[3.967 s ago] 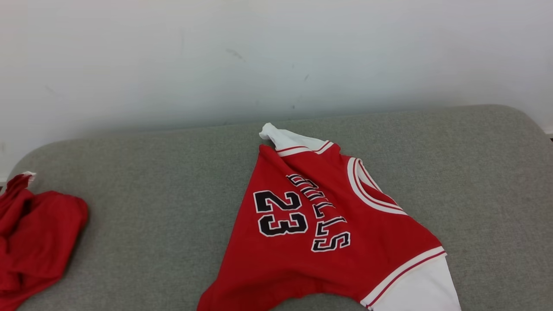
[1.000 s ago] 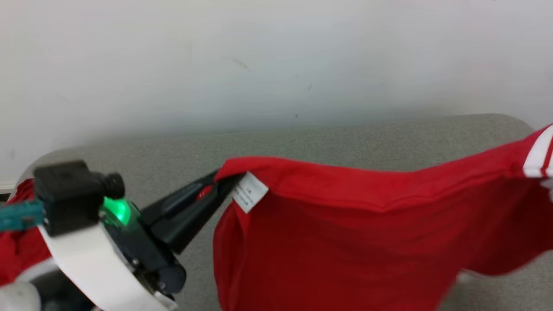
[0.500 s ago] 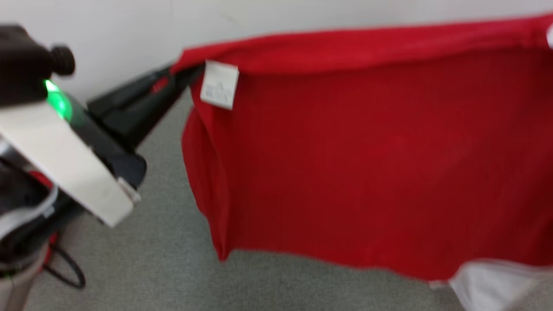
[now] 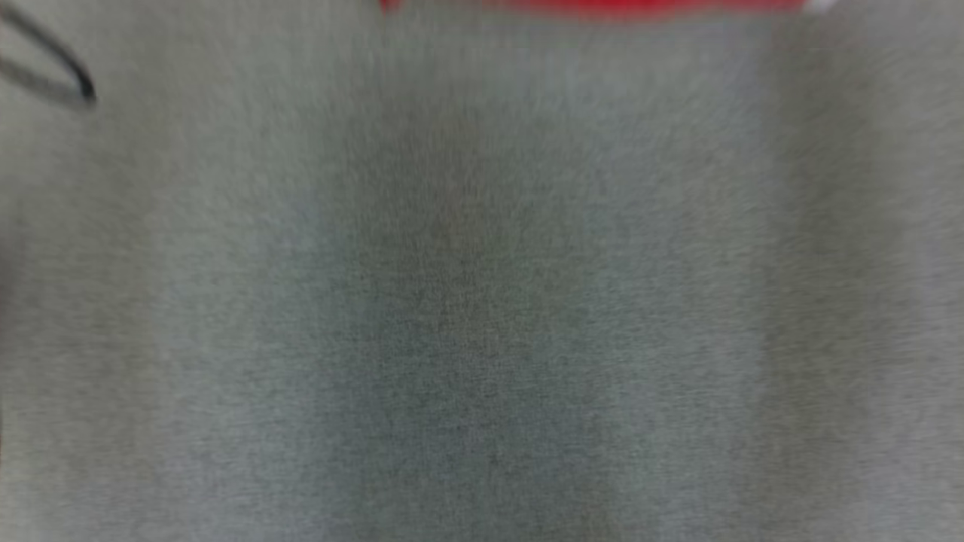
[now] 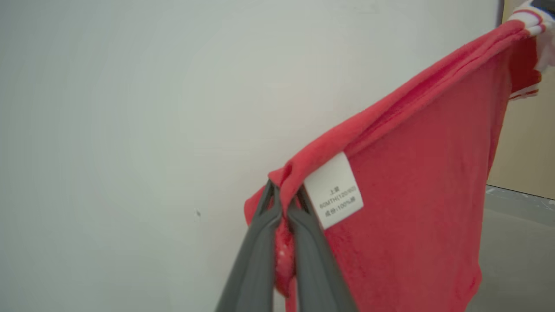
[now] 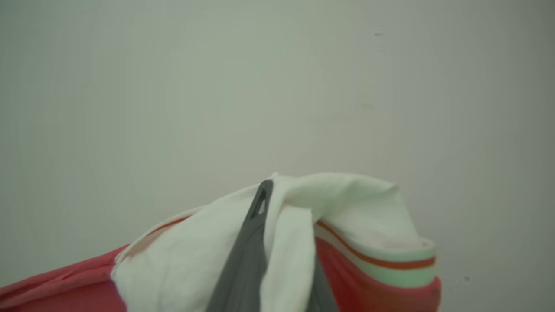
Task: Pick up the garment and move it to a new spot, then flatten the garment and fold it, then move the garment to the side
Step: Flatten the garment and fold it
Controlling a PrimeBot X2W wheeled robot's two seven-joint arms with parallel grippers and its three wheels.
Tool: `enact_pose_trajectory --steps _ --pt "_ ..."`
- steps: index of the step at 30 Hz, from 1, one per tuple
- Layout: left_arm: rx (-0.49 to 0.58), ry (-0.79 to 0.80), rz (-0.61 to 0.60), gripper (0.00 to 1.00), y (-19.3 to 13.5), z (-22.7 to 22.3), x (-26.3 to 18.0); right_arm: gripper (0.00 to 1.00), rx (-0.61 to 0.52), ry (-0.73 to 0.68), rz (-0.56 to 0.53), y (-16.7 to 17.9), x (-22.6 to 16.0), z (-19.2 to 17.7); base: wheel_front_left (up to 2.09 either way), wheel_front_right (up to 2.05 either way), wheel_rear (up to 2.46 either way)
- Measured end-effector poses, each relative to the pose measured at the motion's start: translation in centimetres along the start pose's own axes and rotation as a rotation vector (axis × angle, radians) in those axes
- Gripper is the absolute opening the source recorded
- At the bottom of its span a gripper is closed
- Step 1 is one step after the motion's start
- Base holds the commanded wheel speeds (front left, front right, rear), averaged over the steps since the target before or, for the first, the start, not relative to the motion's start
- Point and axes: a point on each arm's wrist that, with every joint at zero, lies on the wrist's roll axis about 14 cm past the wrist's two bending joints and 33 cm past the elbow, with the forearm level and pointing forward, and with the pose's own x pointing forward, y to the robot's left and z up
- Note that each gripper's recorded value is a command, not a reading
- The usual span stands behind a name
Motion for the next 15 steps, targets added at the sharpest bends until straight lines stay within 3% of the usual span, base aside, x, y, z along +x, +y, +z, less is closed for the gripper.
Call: enact_pose_trajectory --steps 5,9,12,15 --pt "0.029 -0.087 0.068 0.0 2.9 -4.0 3.8 0.0 0.006 -0.024 -0.057 -2.4 3.7 -4.8 0.0 0.0 0.0" --pt "-0.043 -0.054 0.071 0.0 2.6 -10.5 5.1 0.0 0.05 0.024 -0.093 -4.1 4.6 -10.4 0.0 0.0 0.0" --pt "-0.058 0.033 0.016 0.0 0.2 -16.3 4.3 0.0 0.092 0.101 -0.091 -4.5 3.2 -15.5 0.0 0.0 0.0" --pt "-0.092 0.129 -0.031 0.0 -2.0 -21.1 1.8 0.0 0.141 0.213 -0.099 -4.8 -0.8 -20.4 0.0 0.0 0.0"
